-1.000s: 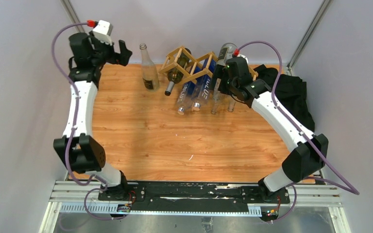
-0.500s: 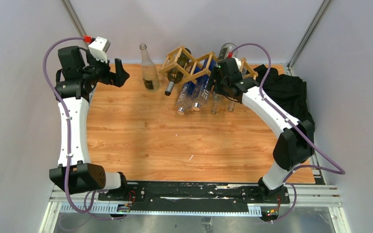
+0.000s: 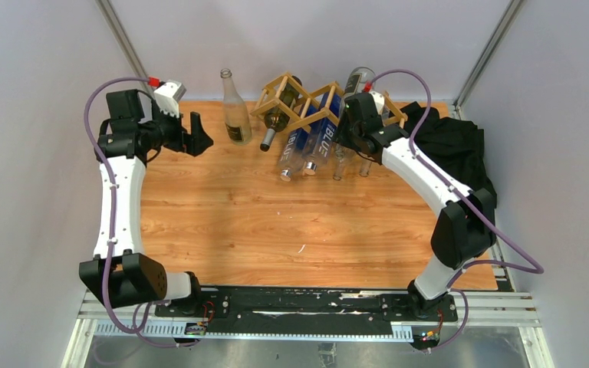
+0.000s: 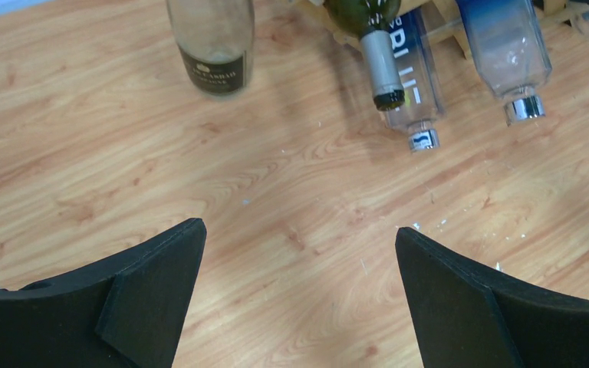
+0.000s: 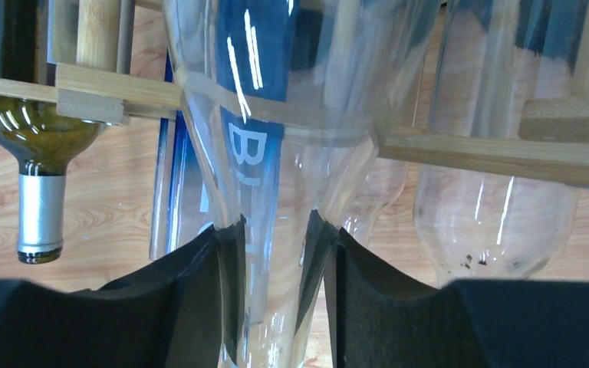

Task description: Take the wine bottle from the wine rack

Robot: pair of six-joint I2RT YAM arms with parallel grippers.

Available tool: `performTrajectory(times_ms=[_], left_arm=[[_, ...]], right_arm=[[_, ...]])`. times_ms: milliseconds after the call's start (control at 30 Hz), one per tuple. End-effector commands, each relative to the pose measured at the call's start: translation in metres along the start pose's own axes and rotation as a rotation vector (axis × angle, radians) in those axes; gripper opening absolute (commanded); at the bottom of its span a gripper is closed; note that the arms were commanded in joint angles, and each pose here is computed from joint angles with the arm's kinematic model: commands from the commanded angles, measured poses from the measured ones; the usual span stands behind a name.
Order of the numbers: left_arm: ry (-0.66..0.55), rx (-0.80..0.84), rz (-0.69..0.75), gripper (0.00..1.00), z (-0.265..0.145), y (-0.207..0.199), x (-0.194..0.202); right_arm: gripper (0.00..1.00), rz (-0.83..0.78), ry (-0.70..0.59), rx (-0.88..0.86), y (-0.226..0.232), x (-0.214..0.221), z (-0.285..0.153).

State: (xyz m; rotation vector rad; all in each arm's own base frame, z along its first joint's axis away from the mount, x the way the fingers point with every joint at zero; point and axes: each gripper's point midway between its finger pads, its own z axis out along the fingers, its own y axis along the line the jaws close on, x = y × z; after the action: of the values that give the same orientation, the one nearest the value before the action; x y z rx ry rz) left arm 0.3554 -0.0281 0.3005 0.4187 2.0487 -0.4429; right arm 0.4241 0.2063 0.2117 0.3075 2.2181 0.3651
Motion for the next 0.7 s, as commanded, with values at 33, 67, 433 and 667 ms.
performTrajectory(times_ms=[33,67,433,667], left_arm=[[0.005,0.046,0.034,1.0,-0.01,-0.016,0.009],[0.007,0.051,0.04,1.0,-0.01,-0.018,0.011],[0.014,0.103,0.171,1.0,-0.011,-0.043,0.021],[-0.015,0.13,0.257,1.0,-0.015,-0.052,0.015]], right_arm=[[0.24,0.046,-0.012,-0.006,-0.001,0.0,0.008],[0.12,0.048,-0.017,-0.012,-0.001,-0.002,0.005],[0.0,0.053,-0.113,-0.168,0.02,-0.039,-0.058],[0.0,0.057,-0.149,-0.375,0.043,-0.054,-0.111]])
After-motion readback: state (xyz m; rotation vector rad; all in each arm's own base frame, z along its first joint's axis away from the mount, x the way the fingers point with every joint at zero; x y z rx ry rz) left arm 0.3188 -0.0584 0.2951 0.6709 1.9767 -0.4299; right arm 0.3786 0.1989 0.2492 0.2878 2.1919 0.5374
